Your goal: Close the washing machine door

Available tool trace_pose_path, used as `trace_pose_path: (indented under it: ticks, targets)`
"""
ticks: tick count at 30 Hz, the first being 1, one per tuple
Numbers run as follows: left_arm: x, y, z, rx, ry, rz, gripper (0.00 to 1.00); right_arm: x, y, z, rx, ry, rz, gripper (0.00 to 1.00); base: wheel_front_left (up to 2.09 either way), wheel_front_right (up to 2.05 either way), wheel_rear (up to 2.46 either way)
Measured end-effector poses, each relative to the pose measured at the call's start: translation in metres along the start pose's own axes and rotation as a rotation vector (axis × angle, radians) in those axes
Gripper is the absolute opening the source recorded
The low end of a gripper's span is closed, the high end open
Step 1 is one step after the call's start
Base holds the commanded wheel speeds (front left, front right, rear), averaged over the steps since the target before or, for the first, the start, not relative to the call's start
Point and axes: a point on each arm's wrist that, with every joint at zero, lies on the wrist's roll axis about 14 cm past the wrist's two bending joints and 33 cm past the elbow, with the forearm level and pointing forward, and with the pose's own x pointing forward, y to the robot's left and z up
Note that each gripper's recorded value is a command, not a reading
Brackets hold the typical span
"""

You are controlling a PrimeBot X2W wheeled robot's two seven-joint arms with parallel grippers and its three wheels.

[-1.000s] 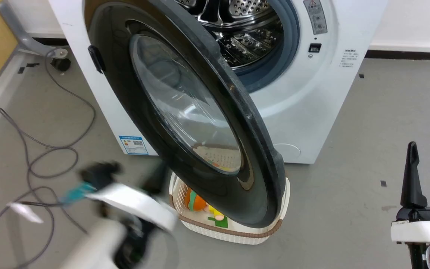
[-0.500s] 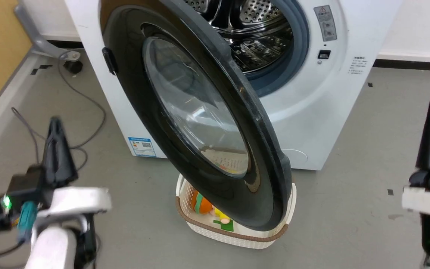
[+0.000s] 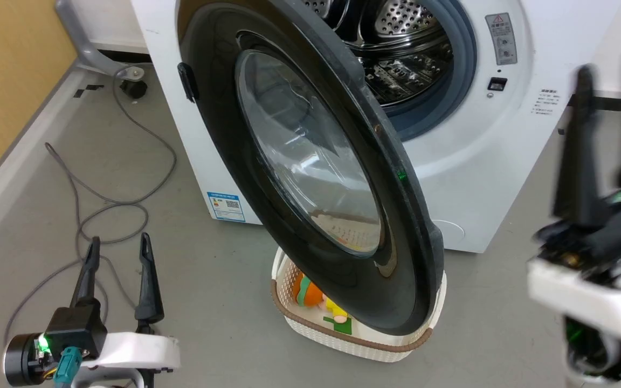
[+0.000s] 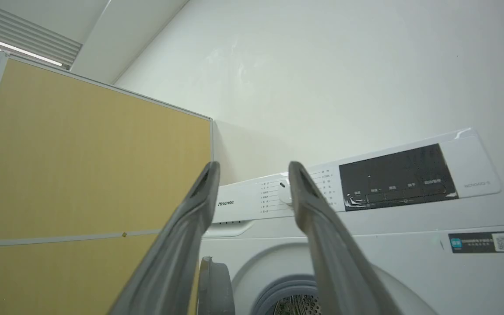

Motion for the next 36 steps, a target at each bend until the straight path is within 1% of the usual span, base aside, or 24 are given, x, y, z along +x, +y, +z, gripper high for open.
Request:
trace_pose_path:
  ticks: [1,2,6,9,11,15,19,23,27,36]
  targets:
    - [-0.001,0.001,-0.001,-0.004,0.005,0.001,1.0,0.001,0.011,-0.001,0.023,0.004,0.038,0.05,0.0,0.0,0.0]
    - [-0.002,0.002,-0.002,-0.004,0.007,0.002,1.0,0.001,0.02,-0.003,0.043,0.011,0.074,0.0,0.0,0.0,0.0]
    - [-0.006,0.005,-0.002,0.016,0.007,0.015,1.0,-0.003,0.057,-0.01,0.116,0.05,0.208,0.0,0.0,0.0,0.0]
    - [-0.007,0.007,-0.002,0.022,0.007,0.027,1.0,-0.014,0.085,-0.022,0.153,0.113,0.308,0.0,0.0,0.0,0.0]
    - [-0.007,0.008,-0.002,0.026,0.006,0.032,1.0,-0.027,0.099,-0.035,0.14,0.176,0.377,0.0,0.0,0.0,0.0]
    - [-0.007,0.006,-0.002,0.029,0.006,0.029,1.0,-0.054,0.12,-0.062,0.132,0.295,0.469,0.0,0.0,0.0,0.0]
    - [-0.007,0.003,-0.006,0.035,0.015,0.026,1.0,-0.088,0.129,-0.092,0.122,0.43,0.528,0.0,0.0,0.0,0.0]
    - [-0.006,0.002,-0.01,0.038,0.026,0.026,1.0,-0.116,0.128,-0.115,0.133,0.544,0.527,0.0,0.0,0.0,0.0]
    - [-0.005,0.0,-0.014,0.039,0.037,0.024,1.0,-0.134,0.118,-0.13,0.137,0.623,0.488,0.0,0.0,0.0,0.0]
    - [-0.001,-0.009,-0.022,0.057,0.055,0.003,1.0,-0.151,0.058,-0.157,0.022,0.733,0.346,0.0,0.0,0.0,0.0]
